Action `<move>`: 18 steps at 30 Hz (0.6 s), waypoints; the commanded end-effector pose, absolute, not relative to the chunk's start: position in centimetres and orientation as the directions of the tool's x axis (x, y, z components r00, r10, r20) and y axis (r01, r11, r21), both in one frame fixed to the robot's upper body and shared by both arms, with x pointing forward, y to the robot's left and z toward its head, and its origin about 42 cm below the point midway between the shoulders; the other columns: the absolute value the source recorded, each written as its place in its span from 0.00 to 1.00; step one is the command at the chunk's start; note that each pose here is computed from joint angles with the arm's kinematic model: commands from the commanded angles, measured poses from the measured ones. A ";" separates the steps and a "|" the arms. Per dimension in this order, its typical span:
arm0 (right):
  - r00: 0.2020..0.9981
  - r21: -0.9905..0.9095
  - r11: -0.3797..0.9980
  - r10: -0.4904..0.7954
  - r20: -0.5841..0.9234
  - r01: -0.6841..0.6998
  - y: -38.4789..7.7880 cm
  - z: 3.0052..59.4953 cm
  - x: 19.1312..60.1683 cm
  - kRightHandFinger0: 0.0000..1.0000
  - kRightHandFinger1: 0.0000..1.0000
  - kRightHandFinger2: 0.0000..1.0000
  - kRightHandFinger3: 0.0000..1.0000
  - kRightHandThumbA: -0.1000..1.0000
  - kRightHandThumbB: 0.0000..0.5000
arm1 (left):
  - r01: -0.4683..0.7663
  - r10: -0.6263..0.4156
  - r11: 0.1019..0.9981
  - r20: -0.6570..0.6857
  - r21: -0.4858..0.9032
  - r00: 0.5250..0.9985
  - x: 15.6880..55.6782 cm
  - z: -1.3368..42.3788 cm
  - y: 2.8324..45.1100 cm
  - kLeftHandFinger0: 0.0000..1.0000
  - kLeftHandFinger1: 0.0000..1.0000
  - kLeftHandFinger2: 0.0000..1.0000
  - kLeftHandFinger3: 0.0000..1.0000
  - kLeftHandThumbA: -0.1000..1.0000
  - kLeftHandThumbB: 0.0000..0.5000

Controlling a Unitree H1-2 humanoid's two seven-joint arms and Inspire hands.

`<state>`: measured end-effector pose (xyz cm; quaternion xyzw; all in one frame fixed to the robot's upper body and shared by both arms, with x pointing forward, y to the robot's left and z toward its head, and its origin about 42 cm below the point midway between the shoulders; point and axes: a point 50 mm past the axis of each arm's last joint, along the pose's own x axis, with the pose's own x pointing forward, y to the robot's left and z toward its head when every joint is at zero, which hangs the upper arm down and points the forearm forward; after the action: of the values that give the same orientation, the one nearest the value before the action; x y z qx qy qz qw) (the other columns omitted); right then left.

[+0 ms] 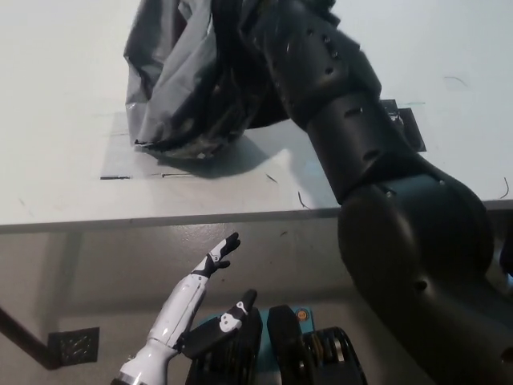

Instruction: The robot uses its right hand to pick up a bag of coffee beans and puts it in the black plastic bag, then the robot grabs the top of the bag and lifts it.

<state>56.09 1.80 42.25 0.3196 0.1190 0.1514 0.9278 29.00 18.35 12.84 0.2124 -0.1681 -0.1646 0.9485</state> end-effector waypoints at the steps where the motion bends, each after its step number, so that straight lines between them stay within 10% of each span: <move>1: 0.943 0.489 0.838 0.322 -0.088 -0.241 0.8 40.4 56.6 0.00 0.18 0.73 1.00 0.00 0.19 | 0.237 -0.412 0.843 0.297 0.482 0.861 29.1 14.3 17.8 0.93 1.00 1.00 1.00 0.70 0.23; 4: 0.962 0.069 0.967 0.252 -0.101 -0.246 -0.6 38.5 57.1 0.00 0.26 0.73 0.92 0.02 0.24 | 0.240 -0.416 0.843 0.299 0.482 0.859 29.2 14.4 17.9 0.94 1.00 1.00 1.00 0.69 0.23; 6: 0.966 -0.163 0.954 0.238 -0.099 -0.251 -1.1 38.5 57.4 0.03 0.31 0.71 0.63 0.19 0.19 | 0.239 -0.418 0.841 0.301 0.486 0.857 29.2 14.5 17.9 0.94 1.00 1.00 1.00 0.69 0.23; 7: 0.967 -0.278 0.927 0.233 -0.105 -0.253 -1.3 38.7 57.5 0.30 0.62 1.00 0.96 0.30 0.34 | 0.237 -0.419 0.839 0.304 0.490 0.855 29.4 14.6 18.0 0.94 1.00 1.00 1.00 0.70 0.24; 8: 0.961 -0.477 0.834 0.246 -0.130 -0.278 -2.0 39.2 57.8 0.68 1.00 1.00 1.00 0.45 0.36 | 0.236 -0.424 0.834 0.305 0.499 0.853 29.6 14.7 18.0 0.93 0.99 1.00 0.99 0.71 0.23; 10: 0.953 -0.636 0.712 0.256 -0.161 -0.298 -2.5 39.9 58.0 1.00 1.00 1.00 1.00 0.60 0.57 | 0.235 -0.425 0.831 0.303 0.503 0.853 29.7 14.8 18.0 0.94 1.00 1.00 0.99 0.74 0.25; 14: 0.960 -0.825 0.499 0.216 -0.177 -0.265 -2.9 41.7 58.1 1.00 1.00 1.00 1.00 0.80 0.81 | 0.240 -0.427 0.832 0.300 0.501 0.853 29.8 14.9 17.9 0.91 0.98 1.00 0.98 0.72 0.24; 18: 0.962 -0.846 0.469 0.213 -0.171 -0.254 -3.1 42.9 58.1 1.00 1.00 1.00 1.00 0.84 0.85 | 0.243 -0.429 0.827 0.290 0.506 0.855 29.7 14.9 17.9 0.90 0.97 1.00 0.98 0.72 0.25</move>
<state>56.88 -2.08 32.77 -0.1488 0.1176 0.1278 0.9735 29.01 18.30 12.70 0.2144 -0.1640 -0.1659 0.9485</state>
